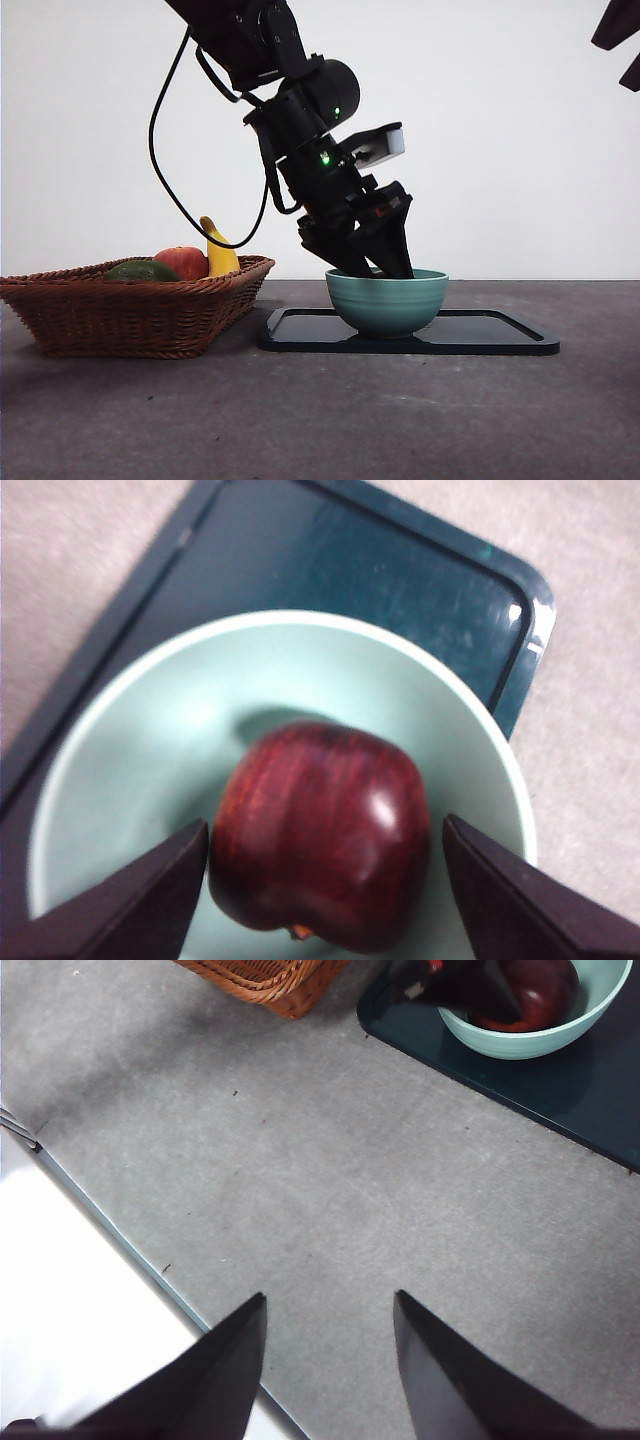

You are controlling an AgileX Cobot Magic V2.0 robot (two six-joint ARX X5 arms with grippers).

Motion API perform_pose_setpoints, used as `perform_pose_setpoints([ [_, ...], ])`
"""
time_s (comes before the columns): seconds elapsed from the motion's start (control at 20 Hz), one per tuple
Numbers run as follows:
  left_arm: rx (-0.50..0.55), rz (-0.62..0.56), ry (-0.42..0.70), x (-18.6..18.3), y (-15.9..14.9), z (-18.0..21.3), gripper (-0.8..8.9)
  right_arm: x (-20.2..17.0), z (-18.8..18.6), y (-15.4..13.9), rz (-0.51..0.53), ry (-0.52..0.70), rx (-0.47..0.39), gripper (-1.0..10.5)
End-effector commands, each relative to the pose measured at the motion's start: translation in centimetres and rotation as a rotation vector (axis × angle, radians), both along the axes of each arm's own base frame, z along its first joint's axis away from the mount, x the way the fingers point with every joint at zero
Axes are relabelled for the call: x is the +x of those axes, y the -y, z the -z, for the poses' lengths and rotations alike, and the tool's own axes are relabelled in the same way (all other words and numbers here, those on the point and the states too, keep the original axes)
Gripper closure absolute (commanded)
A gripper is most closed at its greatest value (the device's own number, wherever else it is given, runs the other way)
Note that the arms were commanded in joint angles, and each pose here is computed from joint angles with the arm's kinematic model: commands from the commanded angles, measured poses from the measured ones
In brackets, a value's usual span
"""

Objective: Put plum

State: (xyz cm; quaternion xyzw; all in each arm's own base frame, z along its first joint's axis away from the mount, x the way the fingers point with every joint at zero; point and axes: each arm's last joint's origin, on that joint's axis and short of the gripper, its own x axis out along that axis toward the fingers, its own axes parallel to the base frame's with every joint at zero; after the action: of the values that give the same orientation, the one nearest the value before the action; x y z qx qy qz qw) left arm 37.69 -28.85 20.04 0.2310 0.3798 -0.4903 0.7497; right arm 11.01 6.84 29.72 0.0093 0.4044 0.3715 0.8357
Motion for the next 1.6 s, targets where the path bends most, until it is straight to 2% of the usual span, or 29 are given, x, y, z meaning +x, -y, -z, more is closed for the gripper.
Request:
perform_pose_setpoints([
  [0.05, 0.005, 0.034, 0.01, 0.2, 1.0, 0.8, 4.38, 0.1, -0.2, -0.1, -0.002, -0.001, 0.01, 7.4],
  [0.35, 0.005, 0.034, 0.011, 0.4, 1.1, 1.3, 4.53, 0.1, -0.2, -0.1, -0.002, -0.001, 0.01, 7.4],
  [0.5, 0.003, 0.034, 0.013, 0.4, 1.1, 1.3, 6.01, 0.1, -0.2, -0.1, -0.002, -0.001, 0.01, 7.4],
  [0.8, -0.017, -0.003, 0.004, 0.5, 1.0, 0.3, 6.03, 0.1, -0.2, -0.1, -0.002, 0.0, 0.009, 7.4],
  [1.0, -0.085, -0.057, 0.051, 0.7, 0.0, -3.7, 6.01, 0.1, -0.2, -0.1, -0.002, 0.0, 0.01, 7.4],
  [1.2, -0.164, -0.139, 0.095, 0.7, -2.1, -9.2, 6.0, 0.1, -0.2, -0.1, -0.002, 0.001, 0.009, 7.4],
  [1.35, -0.243, -0.222, 0.136, 0.0, -4.8, -13.7, 6.0, 0.1, -0.2, -0.1, -0.003, 0.001, 0.009, 7.4],
  [1.6, -0.277, -0.314, 0.204, -2.9, -11.0, -20.2, 5.97, 0.1, -0.2, -0.1, -0.002, 0.001, 0.01, 7.4],
])
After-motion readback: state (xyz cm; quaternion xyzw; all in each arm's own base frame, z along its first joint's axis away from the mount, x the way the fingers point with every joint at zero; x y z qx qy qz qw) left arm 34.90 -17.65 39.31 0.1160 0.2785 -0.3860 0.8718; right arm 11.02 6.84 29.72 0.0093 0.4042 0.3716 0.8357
